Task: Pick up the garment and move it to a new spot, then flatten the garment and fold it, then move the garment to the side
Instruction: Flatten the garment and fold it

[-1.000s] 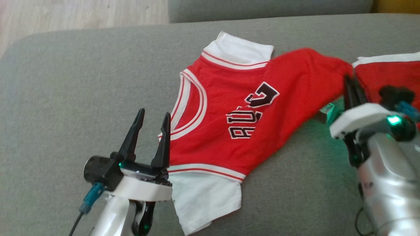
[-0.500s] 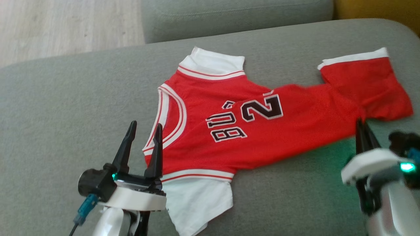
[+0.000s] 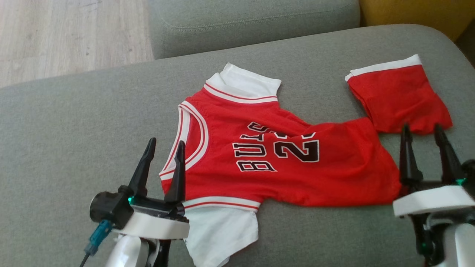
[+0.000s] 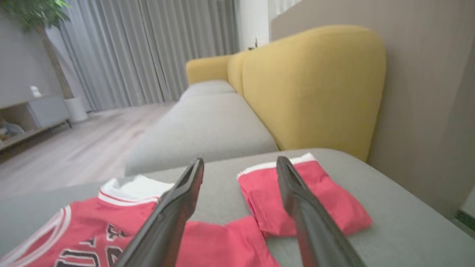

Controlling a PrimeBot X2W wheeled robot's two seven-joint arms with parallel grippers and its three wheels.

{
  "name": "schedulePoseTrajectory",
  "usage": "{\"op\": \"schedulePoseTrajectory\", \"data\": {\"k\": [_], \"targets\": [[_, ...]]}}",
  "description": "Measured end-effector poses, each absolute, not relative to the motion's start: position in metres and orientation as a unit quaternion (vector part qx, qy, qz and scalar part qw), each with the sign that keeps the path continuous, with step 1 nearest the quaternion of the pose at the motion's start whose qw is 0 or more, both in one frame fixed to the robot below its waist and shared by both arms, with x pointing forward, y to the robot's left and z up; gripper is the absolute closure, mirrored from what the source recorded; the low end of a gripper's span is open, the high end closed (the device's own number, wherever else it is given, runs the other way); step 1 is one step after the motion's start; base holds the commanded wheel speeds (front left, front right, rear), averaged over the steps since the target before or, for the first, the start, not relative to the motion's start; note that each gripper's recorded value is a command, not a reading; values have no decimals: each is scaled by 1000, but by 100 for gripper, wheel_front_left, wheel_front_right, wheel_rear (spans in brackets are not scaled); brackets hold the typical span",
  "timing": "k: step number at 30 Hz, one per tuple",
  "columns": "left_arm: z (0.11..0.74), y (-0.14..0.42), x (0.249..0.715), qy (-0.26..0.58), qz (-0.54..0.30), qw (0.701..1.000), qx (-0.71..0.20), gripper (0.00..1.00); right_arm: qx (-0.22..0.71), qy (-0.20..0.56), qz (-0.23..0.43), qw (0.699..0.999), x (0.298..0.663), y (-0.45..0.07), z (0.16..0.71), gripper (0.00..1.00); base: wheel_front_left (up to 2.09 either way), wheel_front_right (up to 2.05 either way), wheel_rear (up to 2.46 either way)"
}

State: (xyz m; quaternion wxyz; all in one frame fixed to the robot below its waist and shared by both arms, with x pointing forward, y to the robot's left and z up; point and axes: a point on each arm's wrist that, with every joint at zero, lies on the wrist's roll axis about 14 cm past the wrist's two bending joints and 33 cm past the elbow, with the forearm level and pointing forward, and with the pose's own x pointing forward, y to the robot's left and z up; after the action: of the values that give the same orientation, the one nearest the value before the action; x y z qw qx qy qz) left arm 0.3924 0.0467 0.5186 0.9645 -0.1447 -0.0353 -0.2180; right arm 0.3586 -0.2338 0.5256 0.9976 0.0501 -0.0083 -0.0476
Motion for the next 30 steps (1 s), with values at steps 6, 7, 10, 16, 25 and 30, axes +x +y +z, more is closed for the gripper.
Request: {"op": "schedulePoseTrajectory", "data": {"k": [6, 7, 10, 16, 25, 30], "targets": [[514, 30, 396, -27, -261, 957, -121, 0, 57, -31, -38, 997, 362, -226, 527, 0, 0, 0, 0], [514, 30, 396, -27, -261, 957, -121, 0, 57, -31, -38, 997, 362, -226, 527, 0, 0, 0, 0], [523, 6, 410, -23, -326, 942, -78, 0, 60, -30, -52, 996, 360, -234, 521, 0, 0, 0, 0], [532, -62, 433, 80, -490, 867, 38, 0, 68, -52, -81, 993, 364, -253, 527, 0, 0, 0, 0], [514, -109, 453, 200, -586, 771, 147, 0, 79, -33, -137, 987, 343, -283, 505, 0, 0, 0, 0], [480, -132, 449, 229, -614, 734, 178, 0, 79, -24, -162, 983, 332, -294, 498, 0, 0, 0, 0]]}}
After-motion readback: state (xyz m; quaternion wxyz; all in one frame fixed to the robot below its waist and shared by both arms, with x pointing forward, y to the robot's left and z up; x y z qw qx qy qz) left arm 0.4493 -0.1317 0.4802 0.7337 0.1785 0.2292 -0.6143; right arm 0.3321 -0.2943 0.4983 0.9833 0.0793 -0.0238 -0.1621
